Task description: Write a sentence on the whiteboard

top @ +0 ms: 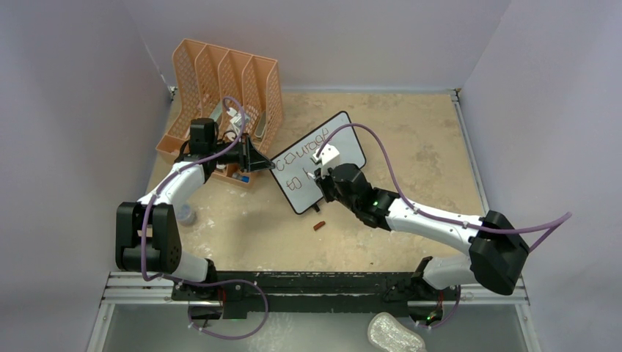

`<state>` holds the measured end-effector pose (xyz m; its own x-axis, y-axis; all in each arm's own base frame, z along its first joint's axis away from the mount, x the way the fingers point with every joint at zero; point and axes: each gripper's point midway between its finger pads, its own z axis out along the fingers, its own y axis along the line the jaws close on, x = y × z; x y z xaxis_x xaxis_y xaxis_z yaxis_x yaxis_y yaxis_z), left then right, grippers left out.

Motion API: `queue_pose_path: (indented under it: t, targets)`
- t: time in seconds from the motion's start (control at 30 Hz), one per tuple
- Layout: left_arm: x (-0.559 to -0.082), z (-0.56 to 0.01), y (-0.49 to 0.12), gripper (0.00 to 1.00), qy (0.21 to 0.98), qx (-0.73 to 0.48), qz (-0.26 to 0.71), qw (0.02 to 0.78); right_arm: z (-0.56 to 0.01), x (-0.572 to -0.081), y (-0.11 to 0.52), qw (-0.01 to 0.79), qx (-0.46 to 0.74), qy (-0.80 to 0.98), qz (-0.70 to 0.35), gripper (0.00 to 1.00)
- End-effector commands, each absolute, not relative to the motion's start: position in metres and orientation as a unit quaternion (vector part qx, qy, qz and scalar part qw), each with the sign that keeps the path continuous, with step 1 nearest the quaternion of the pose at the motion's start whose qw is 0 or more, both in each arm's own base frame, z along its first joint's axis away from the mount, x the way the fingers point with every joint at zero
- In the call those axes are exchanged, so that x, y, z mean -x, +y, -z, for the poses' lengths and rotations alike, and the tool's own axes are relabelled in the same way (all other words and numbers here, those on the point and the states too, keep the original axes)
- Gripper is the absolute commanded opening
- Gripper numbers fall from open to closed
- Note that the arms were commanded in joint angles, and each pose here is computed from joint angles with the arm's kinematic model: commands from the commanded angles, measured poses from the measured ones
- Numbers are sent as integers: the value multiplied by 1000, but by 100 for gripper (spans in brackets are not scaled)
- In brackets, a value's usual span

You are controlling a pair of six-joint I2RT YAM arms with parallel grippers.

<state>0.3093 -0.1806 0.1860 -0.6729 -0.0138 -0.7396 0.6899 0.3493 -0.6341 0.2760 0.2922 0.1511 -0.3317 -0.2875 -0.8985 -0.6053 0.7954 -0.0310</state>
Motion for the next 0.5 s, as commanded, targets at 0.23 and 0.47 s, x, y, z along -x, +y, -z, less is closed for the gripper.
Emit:
queue_pose_path:
  t: [0.23,0.47]
  targets:
    - [-311,-177,-183,0,755,-233,514,333,-158,-286,279,519,249,806,-138,0]
    - [-311,-178,-184,0,755,-233,514,333,-152,-280,274,510,251,811,-139,0]
